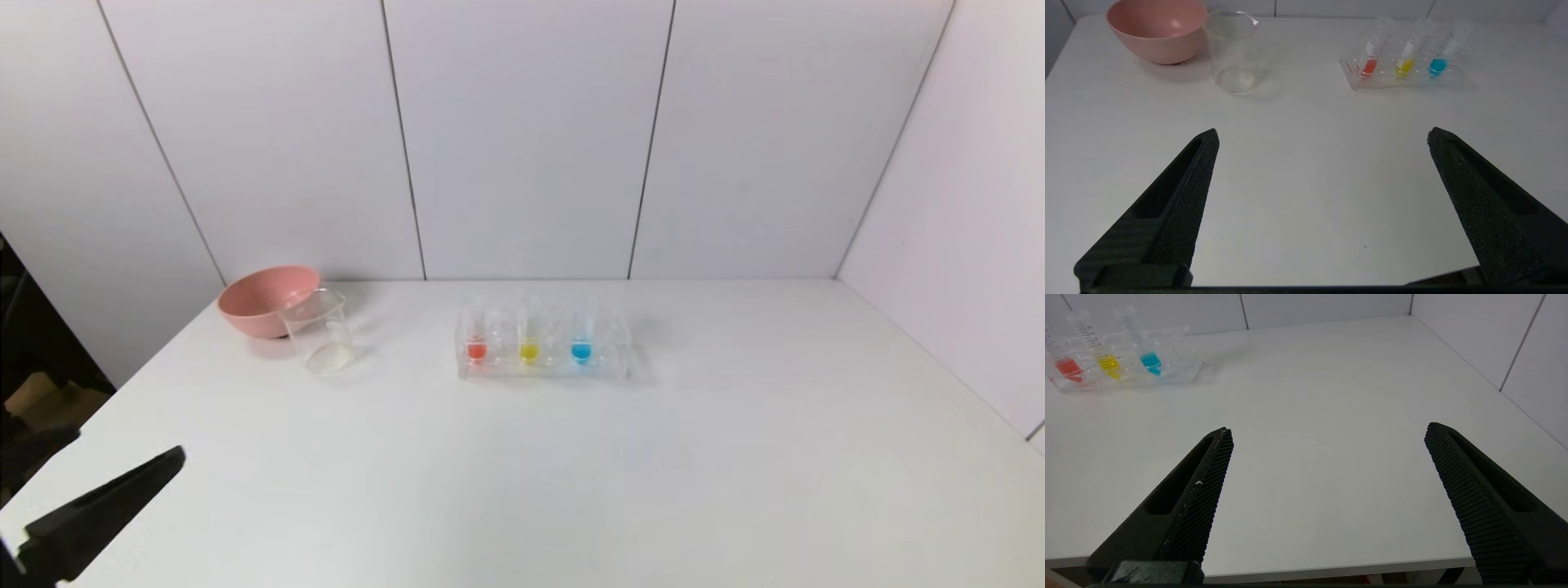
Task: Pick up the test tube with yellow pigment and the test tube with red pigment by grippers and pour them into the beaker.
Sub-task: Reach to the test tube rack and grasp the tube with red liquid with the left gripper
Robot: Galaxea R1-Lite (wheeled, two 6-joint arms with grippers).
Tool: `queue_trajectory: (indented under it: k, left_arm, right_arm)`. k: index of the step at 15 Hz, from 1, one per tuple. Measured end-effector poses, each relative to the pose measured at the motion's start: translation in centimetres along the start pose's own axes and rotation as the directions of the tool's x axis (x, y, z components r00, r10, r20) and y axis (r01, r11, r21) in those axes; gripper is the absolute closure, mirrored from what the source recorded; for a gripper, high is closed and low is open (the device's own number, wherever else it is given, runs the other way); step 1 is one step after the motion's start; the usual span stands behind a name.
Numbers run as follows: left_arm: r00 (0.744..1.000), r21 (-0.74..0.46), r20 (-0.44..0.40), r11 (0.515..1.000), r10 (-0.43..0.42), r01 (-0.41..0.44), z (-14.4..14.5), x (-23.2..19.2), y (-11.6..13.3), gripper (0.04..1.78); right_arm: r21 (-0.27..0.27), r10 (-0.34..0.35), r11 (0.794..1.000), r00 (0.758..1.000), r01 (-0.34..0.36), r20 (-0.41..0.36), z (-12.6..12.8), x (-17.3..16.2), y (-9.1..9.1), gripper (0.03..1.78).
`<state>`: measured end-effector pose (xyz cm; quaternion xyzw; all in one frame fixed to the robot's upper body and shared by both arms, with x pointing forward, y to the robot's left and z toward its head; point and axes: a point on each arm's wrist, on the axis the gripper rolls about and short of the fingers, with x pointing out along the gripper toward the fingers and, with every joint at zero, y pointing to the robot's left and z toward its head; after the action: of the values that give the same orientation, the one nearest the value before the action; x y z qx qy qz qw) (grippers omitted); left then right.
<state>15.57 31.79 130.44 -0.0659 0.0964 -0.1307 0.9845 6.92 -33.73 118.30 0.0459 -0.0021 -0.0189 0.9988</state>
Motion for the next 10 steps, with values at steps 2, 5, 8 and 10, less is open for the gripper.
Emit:
queue_trajectory:
  k: [2, 5, 8, 10]
  left_arm:
    - [0.995, 0.006, -0.084, 0.998, -0.056, 0.057, 1.1, 3.5, -0.6, 0.04]
    - [0.979, 0.002, -0.171, 0.994, -0.109, 0.111, 1.6, 8.5, -2.1, 0.04]
    - [0.971, -0.032, -0.222, 0.996, -0.089, 0.084, 1.2, 13.3, -4.5, 0.04]
    - [0.971, -0.032, -0.234, 0.998, -0.053, 0.046, 0.5, 16.3, -6.4, 0.04]
  right_arm:
    - [0.000, 0.000, 1.000, 1.000, 0.000, 0.000, 0.0, 0.0, 0.0, 0.10]
    - [0.000, 0.000, 1.000, 1.000, 0.000, 0.000, 0.0, 0.0, 0.0, 0.10]
    - [0.000, 0.000, 1.000, 1.000, 0.000, 0.000, 0.0, 0.0, 0.0, 0.10]
    - [0.000, 0.000, 1.000, 1.000, 0.000, 0.000, 0.0, 0.0, 0.0, 0.10]
